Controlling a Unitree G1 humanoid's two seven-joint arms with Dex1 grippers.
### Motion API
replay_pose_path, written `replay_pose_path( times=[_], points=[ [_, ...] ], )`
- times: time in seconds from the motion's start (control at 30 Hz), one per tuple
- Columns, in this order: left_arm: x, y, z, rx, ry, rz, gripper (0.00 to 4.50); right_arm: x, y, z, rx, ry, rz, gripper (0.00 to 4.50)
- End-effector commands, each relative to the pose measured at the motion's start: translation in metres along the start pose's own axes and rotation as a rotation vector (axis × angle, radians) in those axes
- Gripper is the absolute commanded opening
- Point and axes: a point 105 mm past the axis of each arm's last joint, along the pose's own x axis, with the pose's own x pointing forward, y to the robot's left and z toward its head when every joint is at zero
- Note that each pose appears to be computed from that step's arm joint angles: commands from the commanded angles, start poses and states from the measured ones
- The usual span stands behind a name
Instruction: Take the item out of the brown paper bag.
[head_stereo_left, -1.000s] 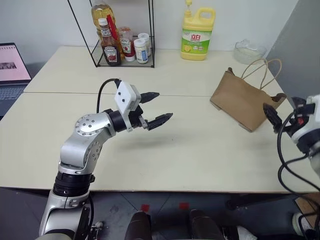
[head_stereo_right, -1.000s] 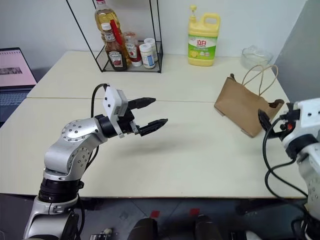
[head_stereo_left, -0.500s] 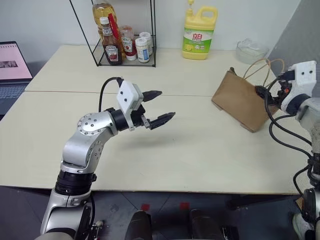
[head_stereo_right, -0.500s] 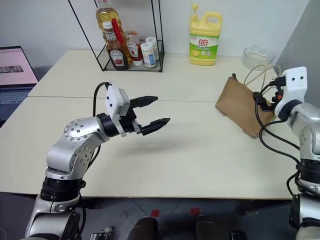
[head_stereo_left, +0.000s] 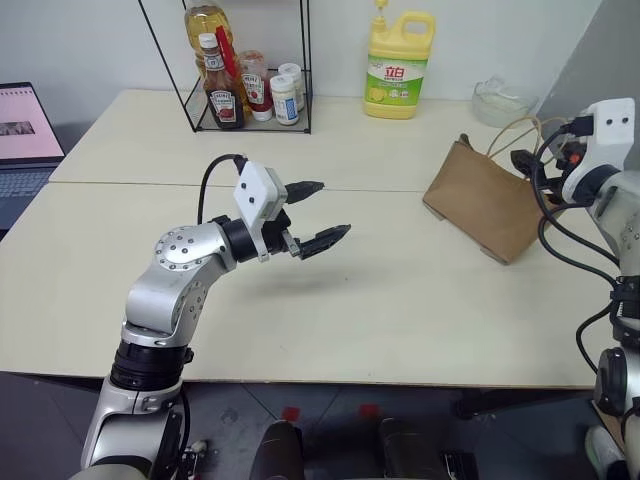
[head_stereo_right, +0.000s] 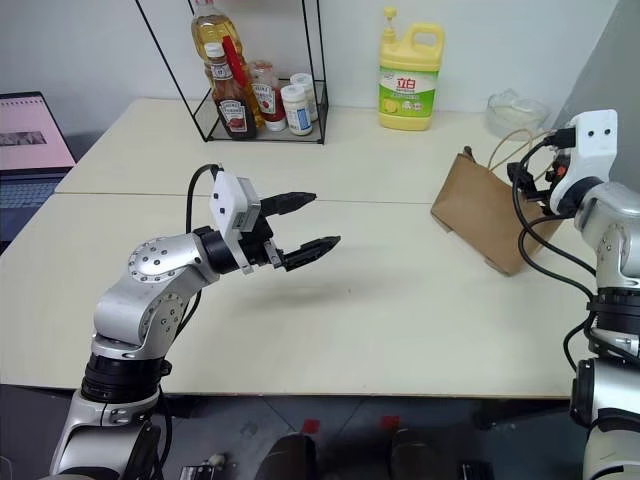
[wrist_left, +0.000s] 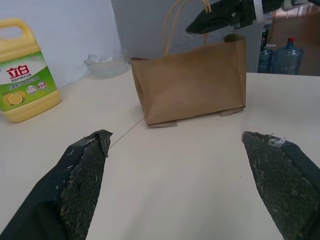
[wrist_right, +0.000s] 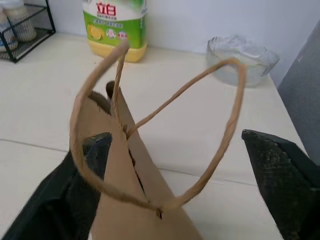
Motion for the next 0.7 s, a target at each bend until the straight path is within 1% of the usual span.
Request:
replay_pose_path(
  times=[0.03, 0.17, 0.3, 0.33, 0.43, 0.7],
  points=[
    [0.004, -0.002, 0.013, 0.046, -0.037, -0.010, 4.50, -0.005, -0.002, 0.025, 0.058, -0.071, 0.018, 2.87],
    [0.004, -0.001, 0.013, 0.046, -0.036, -0.013, 4.50, -0.004, 0.002, 0.027, 0.082, -0.065, 0.040, 1.43],
    [0.003, 0.000, 0.012, 0.047, -0.030, -0.010, 4.50, -0.003, 0.003, 0.030, 0.077, -0.063, 0.049, 0.13],
    [0.003, 0.000, 0.012, 0.047, -0.029, -0.008, 4.50, -0.003, 0.004, 0.031, 0.069, -0.063, 0.053, 0.06],
    [0.002, 0.001, 0.010, 0.046, -0.024, -0.002, 4.50, -0.002, 0.004, 0.035, 0.040, -0.066, 0.060, 0.06],
    [-0.007, 0.010, 0.004, -0.004, -0.008, 0.054, 4.50, 0.003, 0.004, 0.053, -0.190, -0.079, 0.081, 0.06]
  ],
)
